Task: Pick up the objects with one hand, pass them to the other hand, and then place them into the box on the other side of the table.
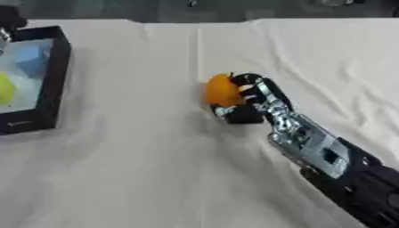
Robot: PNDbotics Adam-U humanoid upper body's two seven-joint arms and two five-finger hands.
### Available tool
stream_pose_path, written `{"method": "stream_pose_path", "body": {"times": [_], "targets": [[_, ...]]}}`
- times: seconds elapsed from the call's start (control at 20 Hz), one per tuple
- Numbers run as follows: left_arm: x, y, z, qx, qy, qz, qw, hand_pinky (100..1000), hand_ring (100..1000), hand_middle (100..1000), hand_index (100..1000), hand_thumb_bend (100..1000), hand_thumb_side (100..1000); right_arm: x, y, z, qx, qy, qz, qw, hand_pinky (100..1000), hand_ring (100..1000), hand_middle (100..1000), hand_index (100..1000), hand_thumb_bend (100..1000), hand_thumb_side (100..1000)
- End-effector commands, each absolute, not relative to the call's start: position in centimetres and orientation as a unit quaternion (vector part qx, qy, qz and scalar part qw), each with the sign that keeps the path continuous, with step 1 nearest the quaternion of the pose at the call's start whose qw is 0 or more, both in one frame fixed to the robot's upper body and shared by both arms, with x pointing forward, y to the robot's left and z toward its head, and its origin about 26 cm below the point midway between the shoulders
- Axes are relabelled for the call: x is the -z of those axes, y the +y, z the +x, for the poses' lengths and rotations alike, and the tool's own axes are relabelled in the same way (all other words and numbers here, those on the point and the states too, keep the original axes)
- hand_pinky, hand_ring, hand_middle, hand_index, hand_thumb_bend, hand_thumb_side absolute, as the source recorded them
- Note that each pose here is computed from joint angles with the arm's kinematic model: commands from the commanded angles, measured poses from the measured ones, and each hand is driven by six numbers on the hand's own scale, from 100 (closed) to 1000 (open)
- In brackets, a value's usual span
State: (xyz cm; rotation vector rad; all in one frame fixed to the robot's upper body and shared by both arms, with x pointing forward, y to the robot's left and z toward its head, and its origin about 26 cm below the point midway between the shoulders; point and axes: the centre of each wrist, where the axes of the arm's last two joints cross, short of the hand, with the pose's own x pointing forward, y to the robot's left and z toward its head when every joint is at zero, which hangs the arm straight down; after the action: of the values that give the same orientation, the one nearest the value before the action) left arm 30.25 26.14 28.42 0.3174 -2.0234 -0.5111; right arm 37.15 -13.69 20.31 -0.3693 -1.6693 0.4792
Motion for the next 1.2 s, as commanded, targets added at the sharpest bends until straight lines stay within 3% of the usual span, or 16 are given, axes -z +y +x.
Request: {"method": "stream_pose_path", "body": {"times": [0.05,0.35,0.65,0.7,0.75,0.85,1.2], "targets": [[-29.1,26.2,29.9,0.216,-0.838,0.140,0.481,1000,817,878,730,100,607,-20.4,-14.3,37.6,-0.124,-0.645,-0.391,0.645,827,779,805,806,439,100],[-29.0,26.1,29.9,0.217,-0.838,0.137,0.481,1000,816,876,728,100,609,-19.3,-14.4,38.2,-0.126,-0.642,-0.435,0.618,809,750,763,782,394,100],[-29.0,26.0,30.0,0.218,-0.838,0.135,0.481,1000,814,872,725,100,616,-19.0,-14.8,38.6,-0.129,-0.646,-0.483,0.577,784,690,618,671,297,100],[-29.0,26.0,30.0,0.218,-0.838,0.134,0.481,1000,818,871,724,100,614,-19.0,-14.8,38.6,-0.129,-0.648,-0.489,0.569,775,672,589,647,224,100],[-29.0,26.0,30.0,0.218,-0.838,0.134,0.481,1000,819,871,723,100,617,-19.2,-14.8,38.6,-0.128,-0.651,-0.495,0.561,765,659,571,631,261,100],[-29.0,26.0,30.0,0.218,-0.838,0.133,0.482,1000,821,870,722,100,616,-19.4,-14.7,38.5,-0.125,-0.658,-0.504,0.546,743,624,523,579,194,100],[-29.1,26.0,30.0,0.216,-0.840,0.132,0.481,1000,820,866,717,100,605,-19.8,-14.4,38.0,-0.114,-0.676,-0.531,0.499,704,572,446,474,119,100]]}}
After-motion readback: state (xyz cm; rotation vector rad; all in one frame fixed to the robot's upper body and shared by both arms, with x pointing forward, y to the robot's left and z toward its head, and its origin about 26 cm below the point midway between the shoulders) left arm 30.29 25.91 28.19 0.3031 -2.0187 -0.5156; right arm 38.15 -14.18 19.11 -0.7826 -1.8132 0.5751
